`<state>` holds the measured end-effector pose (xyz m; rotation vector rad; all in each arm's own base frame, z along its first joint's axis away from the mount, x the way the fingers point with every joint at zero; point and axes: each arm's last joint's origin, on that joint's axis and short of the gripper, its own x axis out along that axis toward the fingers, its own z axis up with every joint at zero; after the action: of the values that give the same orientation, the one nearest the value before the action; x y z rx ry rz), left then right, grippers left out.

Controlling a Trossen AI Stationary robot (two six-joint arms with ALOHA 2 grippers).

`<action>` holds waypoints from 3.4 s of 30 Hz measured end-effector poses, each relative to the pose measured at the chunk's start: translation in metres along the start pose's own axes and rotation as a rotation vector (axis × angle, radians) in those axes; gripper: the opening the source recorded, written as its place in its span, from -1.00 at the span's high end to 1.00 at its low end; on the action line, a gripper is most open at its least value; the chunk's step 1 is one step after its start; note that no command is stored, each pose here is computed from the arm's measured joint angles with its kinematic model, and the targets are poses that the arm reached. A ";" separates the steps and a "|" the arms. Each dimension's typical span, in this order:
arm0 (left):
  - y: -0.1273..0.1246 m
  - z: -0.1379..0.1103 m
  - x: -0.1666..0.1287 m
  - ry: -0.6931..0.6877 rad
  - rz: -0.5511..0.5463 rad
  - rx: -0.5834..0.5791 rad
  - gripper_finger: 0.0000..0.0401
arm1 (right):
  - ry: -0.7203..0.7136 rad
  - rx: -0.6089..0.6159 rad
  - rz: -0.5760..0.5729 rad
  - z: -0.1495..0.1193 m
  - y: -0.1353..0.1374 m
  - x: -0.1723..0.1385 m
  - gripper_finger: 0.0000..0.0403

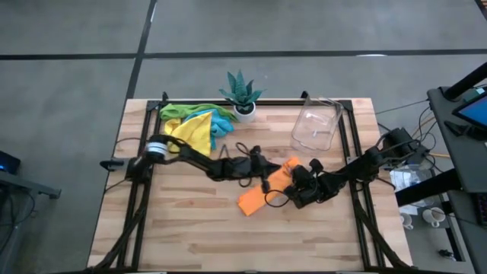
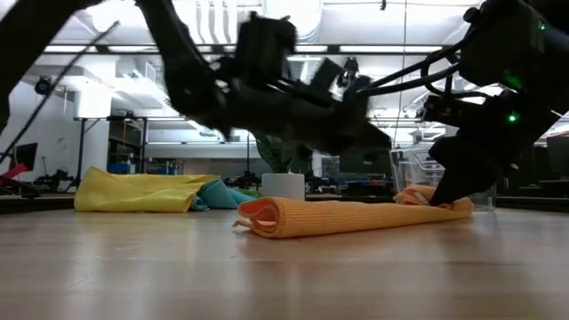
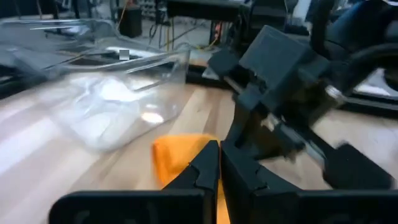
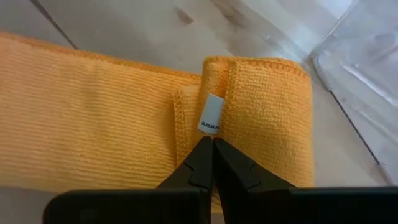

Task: Roll microfiber towels into tight, uniform cylinder then place into a basket
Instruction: Roll the orange microfiber cloth

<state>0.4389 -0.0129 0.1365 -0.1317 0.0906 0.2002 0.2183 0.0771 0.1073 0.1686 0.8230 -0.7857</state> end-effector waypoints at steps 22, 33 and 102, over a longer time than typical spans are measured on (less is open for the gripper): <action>0.001 -0.048 0.051 0.166 0.020 0.006 1.00 | 0.041 -0.037 0.044 0.000 0.002 -0.001 0.96; 0.002 -0.058 0.048 0.287 0.035 0.034 1.00 | 0.028 -0.080 0.059 0.035 0.005 -0.032 0.96; -0.033 -0.050 0.003 0.448 -0.260 0.704 1.00 | 0.222 0.535 0.532 -0.015 -0.017 -0.007 0.91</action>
<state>0.4445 -0.0511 0.0908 0.5161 0.5782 -0.1319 0.1950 0.0751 0.1049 0.9266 0.7115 -0.4677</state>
